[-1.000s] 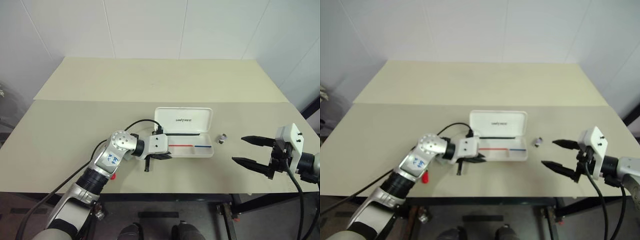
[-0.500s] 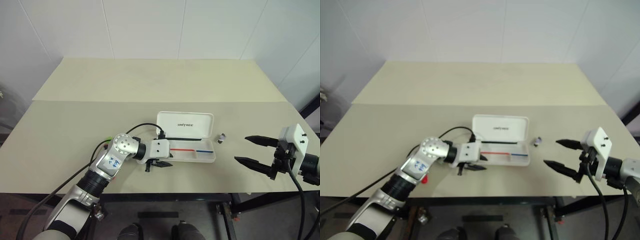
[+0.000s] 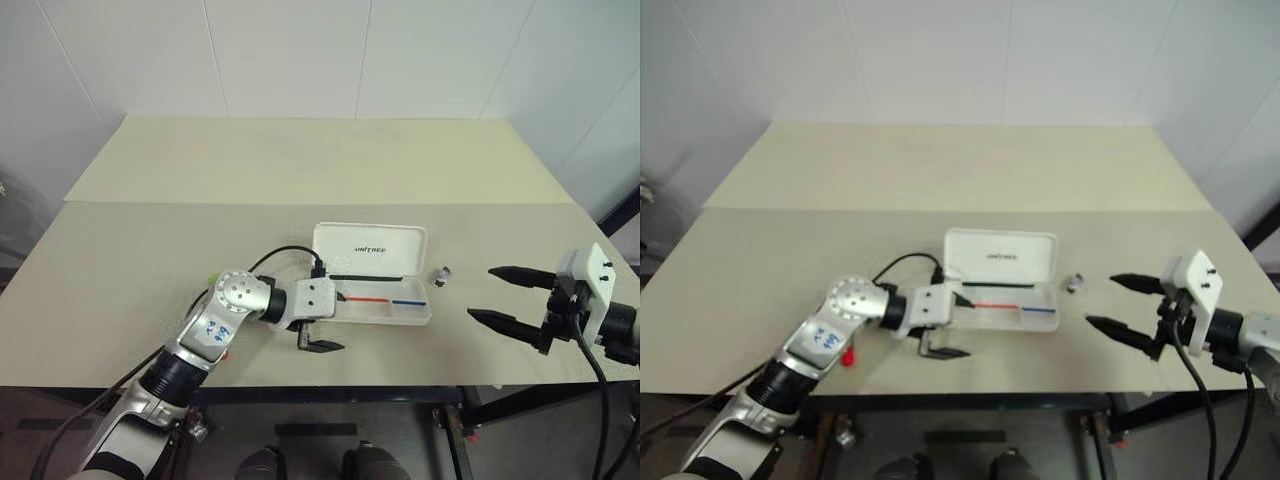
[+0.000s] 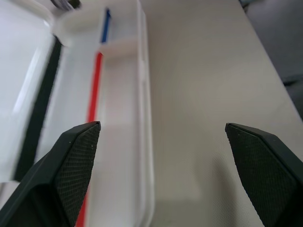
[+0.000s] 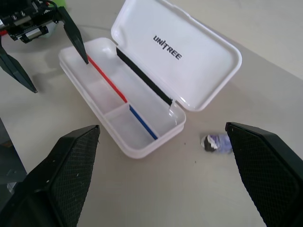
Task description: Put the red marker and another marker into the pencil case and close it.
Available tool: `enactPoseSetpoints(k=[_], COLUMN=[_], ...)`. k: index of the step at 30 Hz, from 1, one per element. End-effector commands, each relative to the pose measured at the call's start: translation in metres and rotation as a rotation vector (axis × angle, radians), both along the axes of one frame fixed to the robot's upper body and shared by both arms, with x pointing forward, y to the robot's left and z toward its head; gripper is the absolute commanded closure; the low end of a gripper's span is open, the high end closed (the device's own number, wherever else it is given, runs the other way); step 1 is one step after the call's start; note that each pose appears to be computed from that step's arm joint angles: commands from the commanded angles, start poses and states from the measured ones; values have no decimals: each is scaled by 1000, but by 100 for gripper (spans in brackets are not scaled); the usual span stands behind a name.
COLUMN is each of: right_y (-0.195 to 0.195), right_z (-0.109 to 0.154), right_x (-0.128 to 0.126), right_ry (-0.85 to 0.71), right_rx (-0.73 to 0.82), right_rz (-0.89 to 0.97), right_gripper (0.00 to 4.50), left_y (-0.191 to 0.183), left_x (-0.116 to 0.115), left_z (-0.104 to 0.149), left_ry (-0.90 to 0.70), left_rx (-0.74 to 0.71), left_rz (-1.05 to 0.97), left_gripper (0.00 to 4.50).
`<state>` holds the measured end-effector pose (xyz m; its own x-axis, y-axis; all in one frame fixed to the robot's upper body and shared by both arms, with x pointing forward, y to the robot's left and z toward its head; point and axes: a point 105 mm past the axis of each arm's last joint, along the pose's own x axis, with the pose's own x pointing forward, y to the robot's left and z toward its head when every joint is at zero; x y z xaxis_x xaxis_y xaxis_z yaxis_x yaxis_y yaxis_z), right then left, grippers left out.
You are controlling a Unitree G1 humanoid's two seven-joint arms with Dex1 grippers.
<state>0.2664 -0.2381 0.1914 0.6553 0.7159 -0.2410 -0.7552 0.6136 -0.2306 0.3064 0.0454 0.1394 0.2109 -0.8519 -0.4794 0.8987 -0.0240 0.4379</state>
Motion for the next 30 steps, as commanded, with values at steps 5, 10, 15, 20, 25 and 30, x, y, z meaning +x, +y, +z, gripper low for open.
enactPoseSetpoints(k=[5,10,15,20,25,30], right_y=[7,8,7,-1,-6,-2], right_z=[6,3,1,-4,-7,-8], right_x=[10,17,18,21,29,41], right_ry=[-12,11,29,61,74,76], right_rx=[-13,-11,-5,-39,-67,-68], right_rz=[74,125,210,272,286,297], right_gripper=[0,0,0,0,0,0], left_y=[24,47,66,100,133,146], left_x=[5,2,4,7,6,-8], left_z=[40,46,54,47,42,22], left_ry=[-79,-31,21,68,72,159], left_rx=[-119,-205,-348,-418,-475,-491], left_rz=[190,451,705,1035,1348,1587], left_gripper=[2,2,2,2,2,2])
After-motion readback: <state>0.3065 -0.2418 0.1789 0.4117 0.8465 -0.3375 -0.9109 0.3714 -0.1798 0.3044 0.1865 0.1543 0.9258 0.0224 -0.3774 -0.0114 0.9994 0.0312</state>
